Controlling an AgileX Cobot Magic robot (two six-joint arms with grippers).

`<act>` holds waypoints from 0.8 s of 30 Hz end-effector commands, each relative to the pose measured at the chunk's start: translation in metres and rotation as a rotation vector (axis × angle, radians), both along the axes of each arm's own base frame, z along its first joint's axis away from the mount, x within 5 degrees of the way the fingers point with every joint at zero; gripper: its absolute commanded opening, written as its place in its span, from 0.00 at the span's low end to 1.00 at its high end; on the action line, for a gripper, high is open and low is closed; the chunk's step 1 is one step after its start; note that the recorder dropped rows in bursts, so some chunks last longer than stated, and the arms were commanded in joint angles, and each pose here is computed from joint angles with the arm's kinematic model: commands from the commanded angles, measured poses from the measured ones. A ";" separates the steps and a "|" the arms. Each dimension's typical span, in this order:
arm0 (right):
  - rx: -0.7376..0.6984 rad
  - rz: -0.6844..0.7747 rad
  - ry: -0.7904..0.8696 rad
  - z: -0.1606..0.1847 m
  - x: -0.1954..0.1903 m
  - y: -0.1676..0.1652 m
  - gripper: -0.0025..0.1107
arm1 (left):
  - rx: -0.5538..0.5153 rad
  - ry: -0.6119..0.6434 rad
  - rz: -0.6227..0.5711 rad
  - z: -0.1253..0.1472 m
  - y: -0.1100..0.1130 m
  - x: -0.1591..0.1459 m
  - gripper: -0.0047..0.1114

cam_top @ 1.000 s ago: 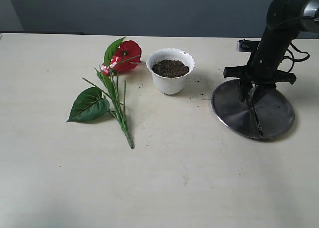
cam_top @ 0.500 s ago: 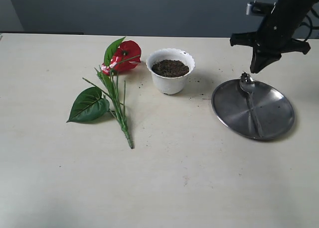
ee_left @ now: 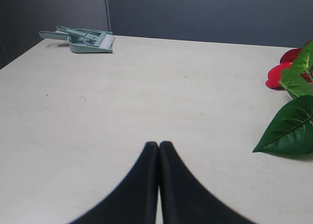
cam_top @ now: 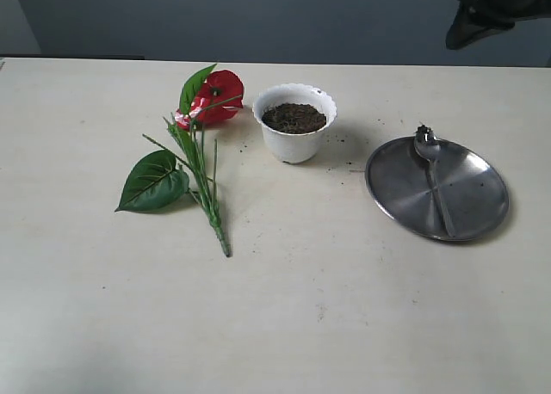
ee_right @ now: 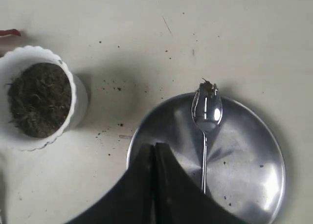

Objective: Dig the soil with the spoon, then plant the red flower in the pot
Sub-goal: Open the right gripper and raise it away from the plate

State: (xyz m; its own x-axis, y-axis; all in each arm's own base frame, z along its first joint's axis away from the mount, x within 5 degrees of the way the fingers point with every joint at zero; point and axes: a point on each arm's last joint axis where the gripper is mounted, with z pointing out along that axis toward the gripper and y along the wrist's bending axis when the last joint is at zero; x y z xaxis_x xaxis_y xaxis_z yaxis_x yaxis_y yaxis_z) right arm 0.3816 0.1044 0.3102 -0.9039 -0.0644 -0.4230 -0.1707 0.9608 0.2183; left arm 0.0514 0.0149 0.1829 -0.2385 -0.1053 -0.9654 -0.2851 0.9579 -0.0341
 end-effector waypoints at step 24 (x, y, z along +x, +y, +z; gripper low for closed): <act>0.115 -0.043 -0.383 0.038 -0.044 -0.012 0.02 | 0.002 -0.012 -0.001 0.000 0.000 0.000 0.04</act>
